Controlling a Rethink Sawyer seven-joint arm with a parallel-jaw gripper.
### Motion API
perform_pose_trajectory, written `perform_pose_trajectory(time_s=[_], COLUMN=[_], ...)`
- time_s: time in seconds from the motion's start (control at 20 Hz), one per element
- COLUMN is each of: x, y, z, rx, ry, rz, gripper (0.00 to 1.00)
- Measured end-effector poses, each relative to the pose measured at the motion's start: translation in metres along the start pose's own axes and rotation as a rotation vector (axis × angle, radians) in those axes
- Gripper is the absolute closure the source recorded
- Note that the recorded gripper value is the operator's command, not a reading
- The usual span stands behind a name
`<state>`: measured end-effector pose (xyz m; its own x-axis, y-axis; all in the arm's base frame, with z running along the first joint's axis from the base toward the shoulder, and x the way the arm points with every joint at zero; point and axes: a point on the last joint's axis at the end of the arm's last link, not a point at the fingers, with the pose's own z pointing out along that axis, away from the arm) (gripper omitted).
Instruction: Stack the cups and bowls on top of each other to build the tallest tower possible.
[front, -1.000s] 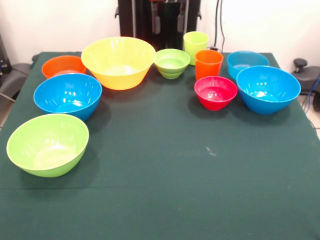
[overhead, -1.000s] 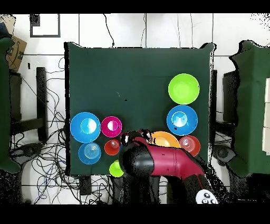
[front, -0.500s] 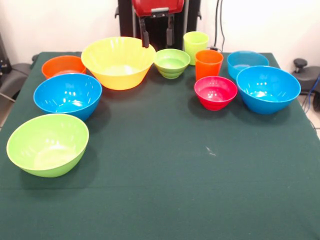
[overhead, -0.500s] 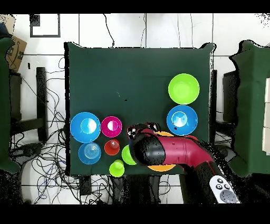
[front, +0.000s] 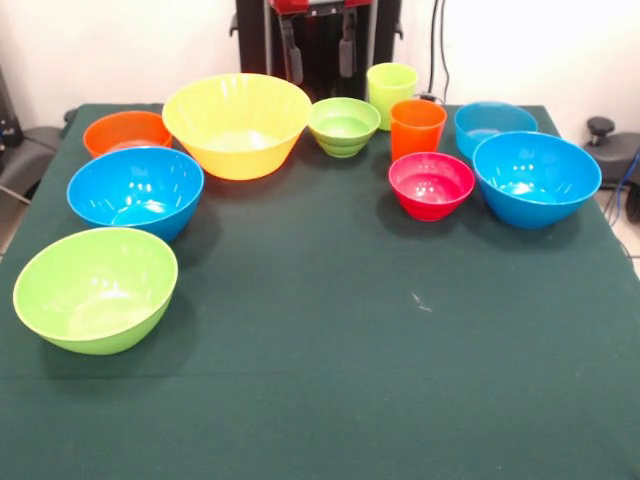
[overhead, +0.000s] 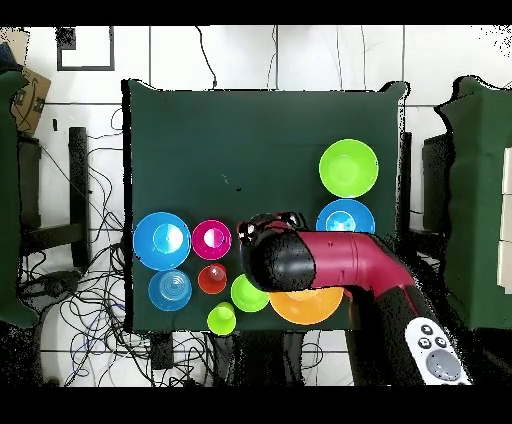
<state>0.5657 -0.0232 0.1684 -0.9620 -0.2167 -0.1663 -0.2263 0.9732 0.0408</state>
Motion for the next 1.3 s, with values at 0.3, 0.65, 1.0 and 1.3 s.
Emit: perform_pose_trajectory(time_s=[0.3, 0.65, 1.0, 1.3], x=[-0.025, -0.039, -0.034, -0.037], y=[-0.012, -0.054, -0.104, -0.122], z=[-0.006, 0.002, 0.019, 0.028], rx=[0.023, 0.050, 0.023, 0.000], ry=[-0.029, -0.063, -0.055, -0.044], rz=[-0.046, -0.069, -0.028, -0.014], gripper=[0.00, 0.00, 0.00, 0.00])
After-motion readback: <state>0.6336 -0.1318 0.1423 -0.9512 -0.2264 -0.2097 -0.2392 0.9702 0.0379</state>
